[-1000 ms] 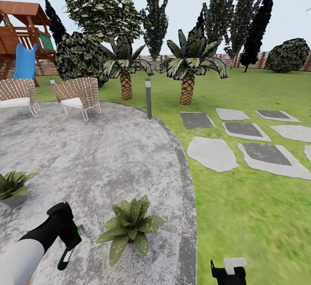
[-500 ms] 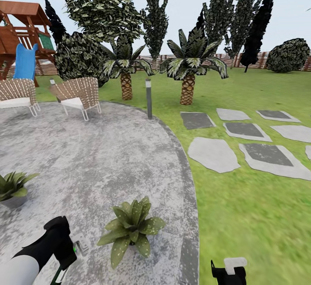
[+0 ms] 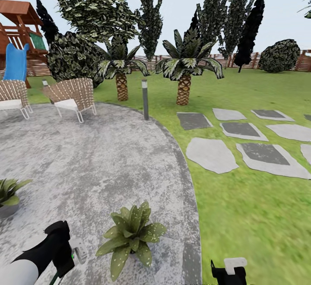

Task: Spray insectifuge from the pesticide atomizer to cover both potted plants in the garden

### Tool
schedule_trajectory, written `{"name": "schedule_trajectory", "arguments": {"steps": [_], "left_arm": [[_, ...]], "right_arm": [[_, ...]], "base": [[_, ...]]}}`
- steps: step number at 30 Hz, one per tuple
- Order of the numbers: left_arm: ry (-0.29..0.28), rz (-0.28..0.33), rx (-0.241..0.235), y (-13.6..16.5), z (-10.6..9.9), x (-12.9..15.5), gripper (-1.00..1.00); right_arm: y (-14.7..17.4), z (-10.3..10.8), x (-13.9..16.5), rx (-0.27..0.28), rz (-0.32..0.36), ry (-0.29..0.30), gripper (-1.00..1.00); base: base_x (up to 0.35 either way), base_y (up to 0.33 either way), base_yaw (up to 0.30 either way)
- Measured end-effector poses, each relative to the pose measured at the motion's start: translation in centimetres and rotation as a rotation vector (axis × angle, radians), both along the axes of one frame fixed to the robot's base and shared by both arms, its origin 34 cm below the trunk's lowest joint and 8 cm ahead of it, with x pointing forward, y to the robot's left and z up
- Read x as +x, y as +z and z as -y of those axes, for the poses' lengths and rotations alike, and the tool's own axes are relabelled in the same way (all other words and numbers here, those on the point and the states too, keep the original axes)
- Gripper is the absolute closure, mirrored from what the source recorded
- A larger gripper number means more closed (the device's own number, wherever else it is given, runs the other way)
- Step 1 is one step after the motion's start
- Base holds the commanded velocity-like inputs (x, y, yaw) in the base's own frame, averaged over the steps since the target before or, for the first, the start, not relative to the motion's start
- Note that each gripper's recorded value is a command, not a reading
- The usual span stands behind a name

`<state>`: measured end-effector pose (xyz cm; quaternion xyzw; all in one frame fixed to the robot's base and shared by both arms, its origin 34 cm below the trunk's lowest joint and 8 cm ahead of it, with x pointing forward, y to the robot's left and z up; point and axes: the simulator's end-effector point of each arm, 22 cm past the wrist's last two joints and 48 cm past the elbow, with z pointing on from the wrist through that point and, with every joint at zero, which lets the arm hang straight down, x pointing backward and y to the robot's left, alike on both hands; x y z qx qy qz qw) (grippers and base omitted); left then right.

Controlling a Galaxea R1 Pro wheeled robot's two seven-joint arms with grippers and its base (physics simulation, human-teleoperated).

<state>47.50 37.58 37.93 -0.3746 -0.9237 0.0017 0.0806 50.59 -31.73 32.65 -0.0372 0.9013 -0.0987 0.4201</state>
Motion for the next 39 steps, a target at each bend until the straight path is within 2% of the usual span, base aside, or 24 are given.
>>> {"name": "schedule_trajectory", "arguments": {"steps": [3, 8, 16, 24, 29, 34, 39], "left_arm": [[0.000, -0.008, 0.004, -0.2, -0.2, -0.6, 1.00], [0.002, 0.009, -0.002, 0.4, -0.2, 0.3, 1.00], [-0.010, 0.015, -0.017, 0.5, 0.8, 0.8, 1.00], [-0.013, 0.009, -0.020, 0.2, 0.9, 0.4, 1.00], [-0.008, 0.023, -0.032, 0.6, 1.3, 1.1, 1.00], [-0.023, 0.073, -0.041, 1.8, 1.9, 3.0, 1.00], [-0.030, 0.065, -0.055, 2.1, 2.2, 3.0, 1.00]], "right_arm": [[0.0, 0.0, 0.0, 0.000, 0.001, 0.000, -1.00], [0.0, 0.0, 0.0, 0.000, 0.001, 0.001, -1.00], [0.0, 0.0, 0.0, 0.000, 0.000, 0.001, -1.00], [0.0, 0.0, 0.0, 0.000, 0.000, 0.001, -1.00], [0.0, 0.0, 0.0, 0.001, 0.001, 0.002, -1.00], [0.0, -0.1, 0.0, 0.001, 0.000, 0.002, -1.00], [0.0, -0.1, 0.0, 0.001, 0.001, 0.001, -1.00]], "base": [[0.000, 0.000, -0.130], [0.021, 0.018, -0.012], [0.162, 0.222, 0.000], [-0.155, 0.220, -0.003], [-0.015, 0.016, -0.218], [-0.001, 0.001, -0.260], [0.000, 0.000, -0.261]]}}
